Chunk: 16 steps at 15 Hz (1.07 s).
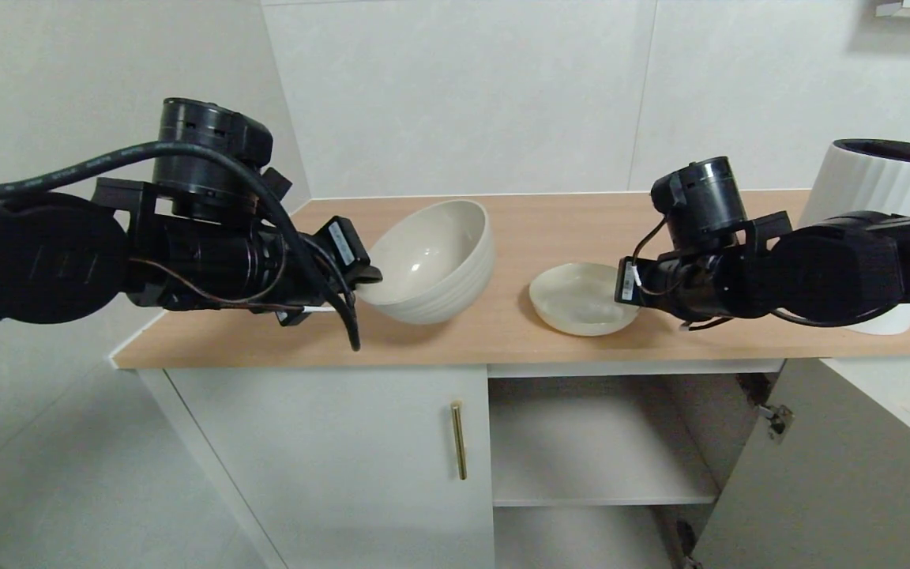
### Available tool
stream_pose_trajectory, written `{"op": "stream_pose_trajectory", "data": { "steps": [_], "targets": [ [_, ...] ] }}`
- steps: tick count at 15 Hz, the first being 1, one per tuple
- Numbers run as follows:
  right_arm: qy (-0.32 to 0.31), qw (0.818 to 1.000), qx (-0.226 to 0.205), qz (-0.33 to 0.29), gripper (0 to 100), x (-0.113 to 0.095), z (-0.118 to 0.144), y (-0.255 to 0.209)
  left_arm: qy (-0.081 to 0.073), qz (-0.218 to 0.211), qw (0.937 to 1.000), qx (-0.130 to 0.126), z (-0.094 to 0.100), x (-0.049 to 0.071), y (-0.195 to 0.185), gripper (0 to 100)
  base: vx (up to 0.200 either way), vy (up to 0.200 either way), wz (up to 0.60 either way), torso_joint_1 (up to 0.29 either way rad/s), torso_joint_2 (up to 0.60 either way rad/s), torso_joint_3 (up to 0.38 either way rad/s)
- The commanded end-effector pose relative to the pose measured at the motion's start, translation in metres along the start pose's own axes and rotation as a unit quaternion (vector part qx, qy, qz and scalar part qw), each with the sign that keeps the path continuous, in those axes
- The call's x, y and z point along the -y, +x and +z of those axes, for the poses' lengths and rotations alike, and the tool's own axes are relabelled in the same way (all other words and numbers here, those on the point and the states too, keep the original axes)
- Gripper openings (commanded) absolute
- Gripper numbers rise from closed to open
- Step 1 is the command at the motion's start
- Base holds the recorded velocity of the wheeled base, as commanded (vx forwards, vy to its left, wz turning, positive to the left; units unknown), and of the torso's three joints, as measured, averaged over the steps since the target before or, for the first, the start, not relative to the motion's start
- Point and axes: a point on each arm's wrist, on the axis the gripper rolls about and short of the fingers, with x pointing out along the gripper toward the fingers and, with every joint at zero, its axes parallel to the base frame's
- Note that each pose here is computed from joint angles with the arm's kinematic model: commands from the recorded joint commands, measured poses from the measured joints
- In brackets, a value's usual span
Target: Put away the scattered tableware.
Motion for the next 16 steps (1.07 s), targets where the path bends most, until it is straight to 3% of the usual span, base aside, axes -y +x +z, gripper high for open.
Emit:
{"op": "stream_pose_trajectory", "data": {
  "steps": [1, 3, 5, 6, 7, 10, 14, 16],
  "targets": [
    [0.024, 0.999, 0.008, 0.048, 0, 0.009, 0.016, -0.039, 0.021, -0.005, 0.9998, 0.004, -0.005, -0.002, -0.022, 0, 0.0, 0.0, 0.0, 0.0, 0.0, 0.0],
    [0.026, 0.994, -0.012, 0.102, 0, 0.022, 0.021, -0.078, 0.051, -0.01, 0.9986, 0.002, -0.013, -0.007, -0.043, 0, 0.0, 0.0, 0.0, 0.0, 0.0, 0.0],
    [0.023, 0.987, -0.038, 0.155, 0, 0.042, 0.022, -0.127, 0.091, -0.029, 0.9954, -0.01, -0.031, -0.012, -0.072, 0, 0.0, 0.0, 0.0, 0.0, 0.0, 0.0],
    [0.016, 0.986, -0.058, 0.156, 0, 0.049, 0.015, -0.138, 0.11, -0.04, 0.993, -0.018, -0.039, -0.013, -0.08, 0, 0.0, 0.0, 0.0, 0.0, 0.0, 0.0],
    [0.012, 0.986, -0.069, 0.152, 0, 0.052, 0.01, -0.14, 0.118, -0.044, 0.9918, -0.023, -0.043, -0.015, -0.084, 0, 0.0, 0.0, 0.0, 0.0, 0.0, 0.0],
    [-0.002, 0.983, -0.122, 0.138, 0, 0.065, -0.015, -0.145, 0.162, -0.037, 0.9834, -0.073, -0.076, -0.03, -0.088, 0, 0.0, 0.0, 0.0, 0.0, 0.0, 0.0],
    [-0.01, 0.98, -0.152, 0.132, 0, 0.071, -0.033, -0.14, 0.164, -0.027, 0.9813, -0.097, -0.083, -0.033, -0.077, 0, 0.0, 0.0, 0.0, 0.0, 0.0, 0.0],
    [-0.023, 0.979, -0.15, 0.132, 0, 0.071, -0.034, -0.138, 0.166, -0.026, 0.9799, -0.107, -0.087, -0.032, -0.072, 0, -0.2, 0.0, 0.0, 0.01, 0.0, 0.007]
  ]
}}
